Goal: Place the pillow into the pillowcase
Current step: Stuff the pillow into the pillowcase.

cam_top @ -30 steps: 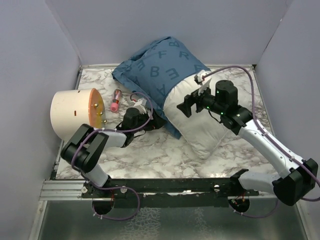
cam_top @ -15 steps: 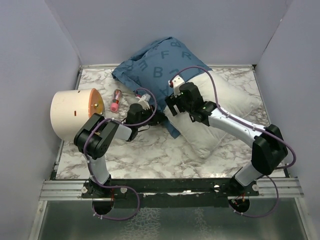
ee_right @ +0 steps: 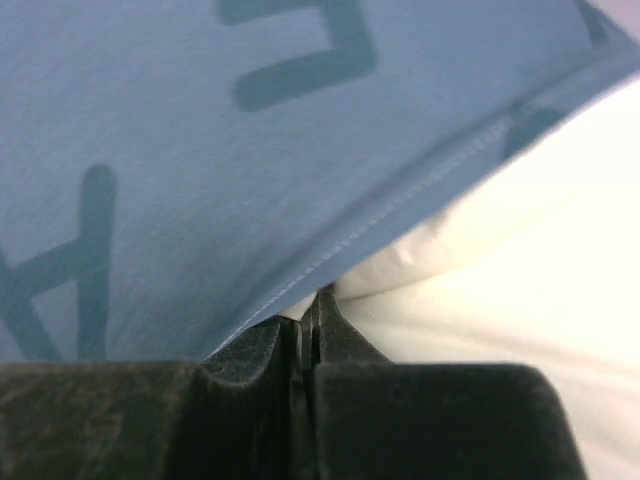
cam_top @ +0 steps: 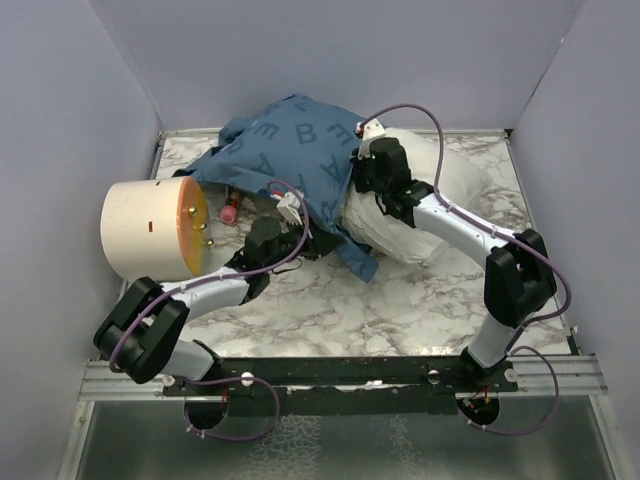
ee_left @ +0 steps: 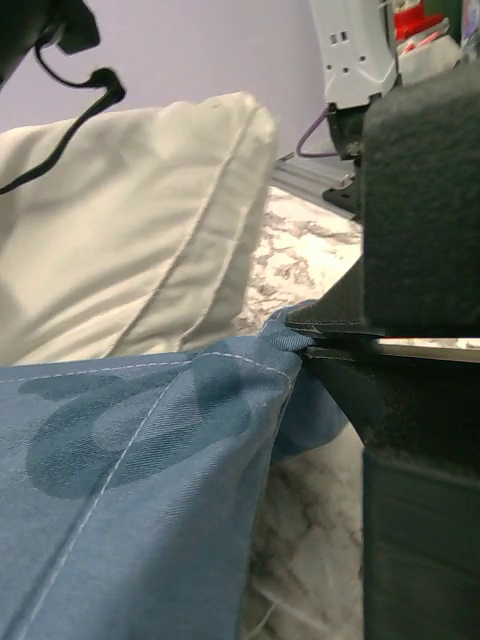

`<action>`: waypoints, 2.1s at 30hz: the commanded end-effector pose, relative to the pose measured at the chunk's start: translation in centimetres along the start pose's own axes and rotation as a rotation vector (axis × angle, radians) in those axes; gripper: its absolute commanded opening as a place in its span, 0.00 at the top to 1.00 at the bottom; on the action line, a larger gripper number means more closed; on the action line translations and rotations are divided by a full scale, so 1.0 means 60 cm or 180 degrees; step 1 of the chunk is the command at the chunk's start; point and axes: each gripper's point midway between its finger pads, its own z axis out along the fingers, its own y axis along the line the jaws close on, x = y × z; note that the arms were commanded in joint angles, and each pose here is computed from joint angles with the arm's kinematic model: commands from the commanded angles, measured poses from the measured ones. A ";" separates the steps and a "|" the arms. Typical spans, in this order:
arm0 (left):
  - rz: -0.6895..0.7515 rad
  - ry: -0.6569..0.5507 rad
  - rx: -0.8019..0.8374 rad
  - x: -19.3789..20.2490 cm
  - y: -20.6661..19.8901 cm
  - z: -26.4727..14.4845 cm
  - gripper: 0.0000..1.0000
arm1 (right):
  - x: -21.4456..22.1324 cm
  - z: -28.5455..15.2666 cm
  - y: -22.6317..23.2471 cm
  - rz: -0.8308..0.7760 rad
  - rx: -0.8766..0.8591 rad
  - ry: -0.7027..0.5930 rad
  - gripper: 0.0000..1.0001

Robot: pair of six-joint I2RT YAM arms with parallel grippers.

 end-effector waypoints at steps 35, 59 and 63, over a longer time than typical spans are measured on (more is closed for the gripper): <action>-0.0053 0.0520 0.0480 0.054 -0.086 -0.022 1.00 | 0.099 -0.160 0.203 0.0846 -0.2344 0.0119 0.99; 0.0109 0.0590 0.0790 0.092 -0.139 0.055 1.00 | 0.015 -0.415 0.043 0.1264 -0.1133 -0.0956 0.23; 0.0016 0.0639 0.0796 0.114 -0.132 0.098 1.00 | 0.057 -0.427 -0.051 0.1886 -0.0256 -0.1232 0.25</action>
